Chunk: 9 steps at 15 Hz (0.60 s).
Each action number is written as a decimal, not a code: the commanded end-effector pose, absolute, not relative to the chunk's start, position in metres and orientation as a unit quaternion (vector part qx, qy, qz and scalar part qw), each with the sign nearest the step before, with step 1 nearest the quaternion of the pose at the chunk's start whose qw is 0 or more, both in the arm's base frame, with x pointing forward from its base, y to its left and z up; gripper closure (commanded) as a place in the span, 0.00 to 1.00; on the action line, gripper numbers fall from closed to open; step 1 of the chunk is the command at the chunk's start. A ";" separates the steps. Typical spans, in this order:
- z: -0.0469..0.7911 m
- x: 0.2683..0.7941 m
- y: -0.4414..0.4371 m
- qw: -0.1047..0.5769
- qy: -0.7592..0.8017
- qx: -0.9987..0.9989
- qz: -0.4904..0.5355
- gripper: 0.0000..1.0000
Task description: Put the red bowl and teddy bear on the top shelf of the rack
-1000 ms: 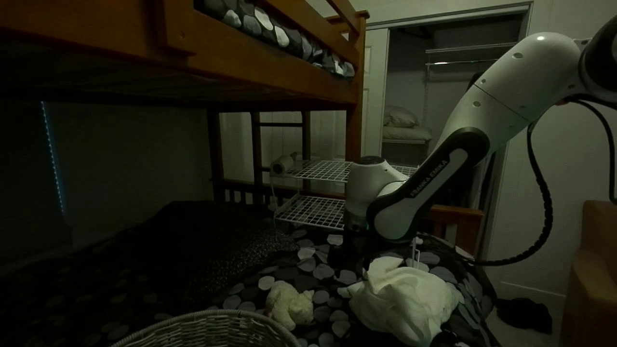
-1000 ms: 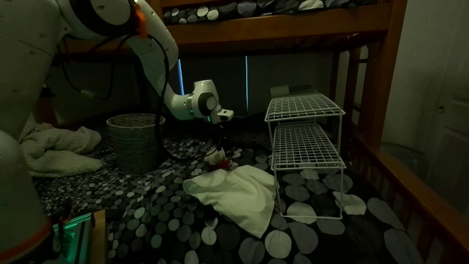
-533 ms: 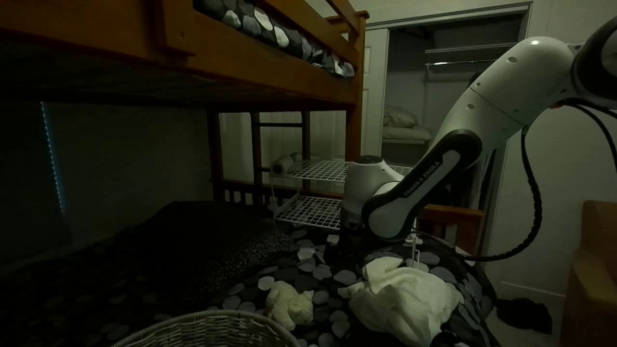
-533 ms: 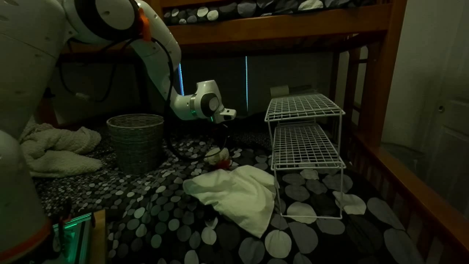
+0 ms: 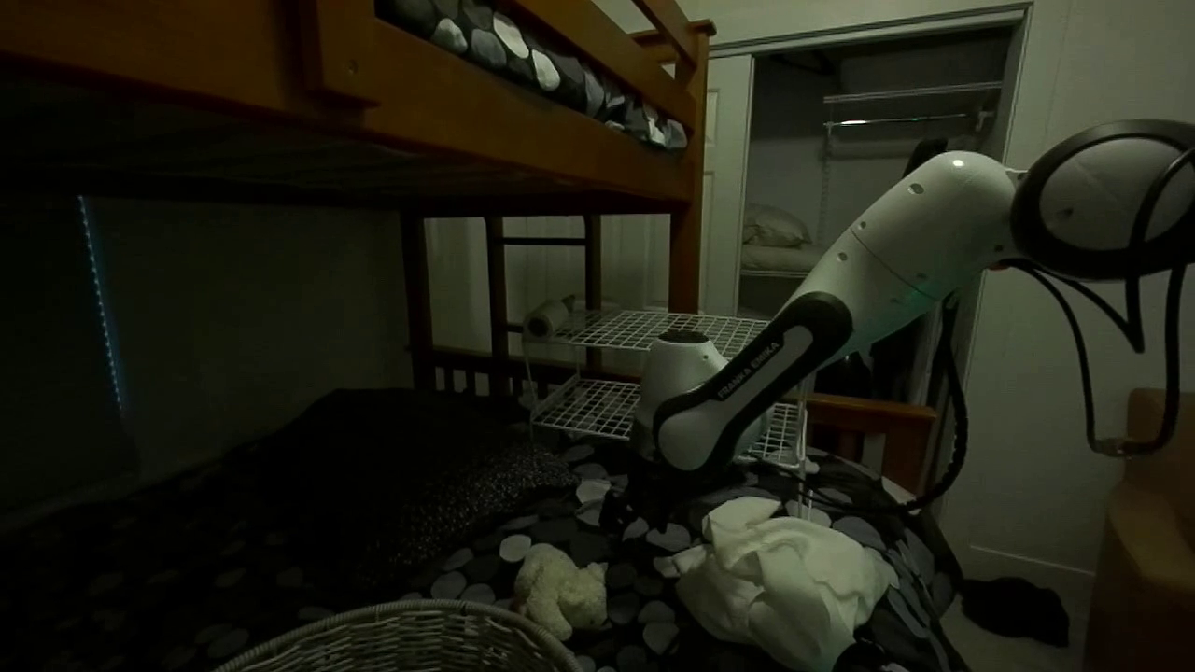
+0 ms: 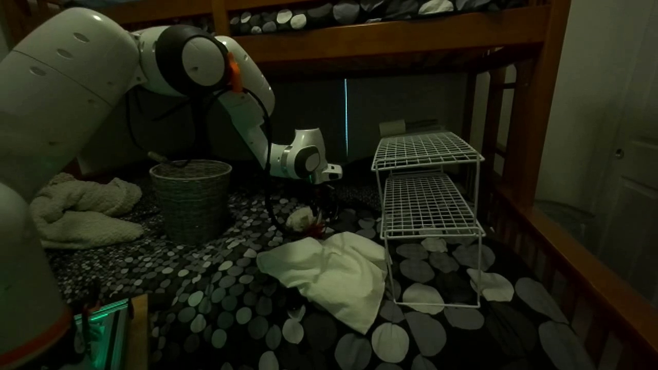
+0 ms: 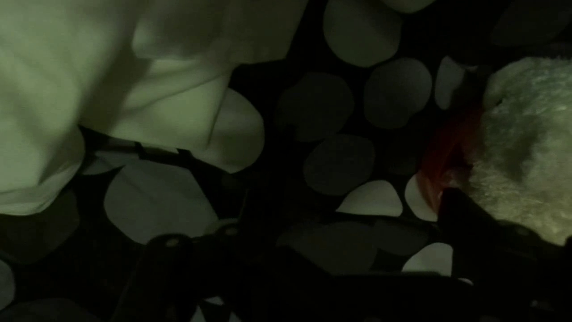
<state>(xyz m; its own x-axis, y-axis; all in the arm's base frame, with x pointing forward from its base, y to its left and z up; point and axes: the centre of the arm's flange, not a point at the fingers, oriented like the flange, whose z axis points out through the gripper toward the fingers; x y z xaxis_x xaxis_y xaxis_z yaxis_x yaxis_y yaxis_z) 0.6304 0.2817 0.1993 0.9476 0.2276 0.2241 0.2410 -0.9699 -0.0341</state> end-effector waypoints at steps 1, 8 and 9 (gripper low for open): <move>0.199 0.630 0.282 0.030 -0.119 -0.986 -0.110 0.00; 0.173 0.654 0.313 0.053 -0.117 -0.985 -0.119 0.00; 0.169 0.655 0.319 0.053 -0.119 -0.985 -0.117 0.00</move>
